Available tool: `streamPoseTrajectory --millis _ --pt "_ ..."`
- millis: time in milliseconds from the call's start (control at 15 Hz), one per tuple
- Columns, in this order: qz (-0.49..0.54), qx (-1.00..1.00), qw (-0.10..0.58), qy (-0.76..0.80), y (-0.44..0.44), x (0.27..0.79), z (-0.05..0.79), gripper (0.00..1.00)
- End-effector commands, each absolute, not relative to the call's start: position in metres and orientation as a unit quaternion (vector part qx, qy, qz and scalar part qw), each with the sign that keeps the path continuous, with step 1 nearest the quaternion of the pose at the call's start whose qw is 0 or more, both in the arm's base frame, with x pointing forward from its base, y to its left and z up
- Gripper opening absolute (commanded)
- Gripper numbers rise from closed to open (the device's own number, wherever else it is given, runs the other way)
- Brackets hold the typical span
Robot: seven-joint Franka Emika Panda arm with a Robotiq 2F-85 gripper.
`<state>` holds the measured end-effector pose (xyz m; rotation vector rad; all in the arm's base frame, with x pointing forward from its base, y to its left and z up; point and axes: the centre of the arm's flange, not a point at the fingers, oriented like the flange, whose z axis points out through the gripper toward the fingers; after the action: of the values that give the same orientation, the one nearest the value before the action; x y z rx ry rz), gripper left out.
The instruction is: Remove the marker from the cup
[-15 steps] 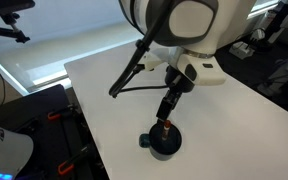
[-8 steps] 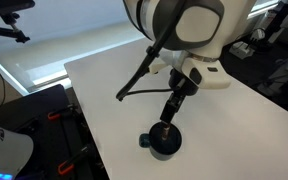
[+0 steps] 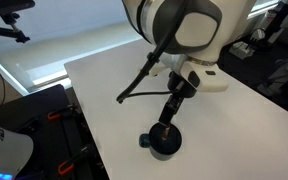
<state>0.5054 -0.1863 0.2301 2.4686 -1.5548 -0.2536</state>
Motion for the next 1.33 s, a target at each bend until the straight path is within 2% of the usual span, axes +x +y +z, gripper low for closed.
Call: streamPoseTrajectory --millis 0,1133,1200,1267 --pt "-0.084 0.836 0.109 -0.531 -0.188 0.507 0.229 1.00" --pt "-0.091 0.830 0.123 -0.536 -0.207 0.509 0.212 1.00" --pt "-0.091 0.829 0.125 -0.537 -0.206 0.509 0.211 0.97" --pt "-0.092 0.830 0.127 -0.536 -0.206 0.509 0.210 1.00"
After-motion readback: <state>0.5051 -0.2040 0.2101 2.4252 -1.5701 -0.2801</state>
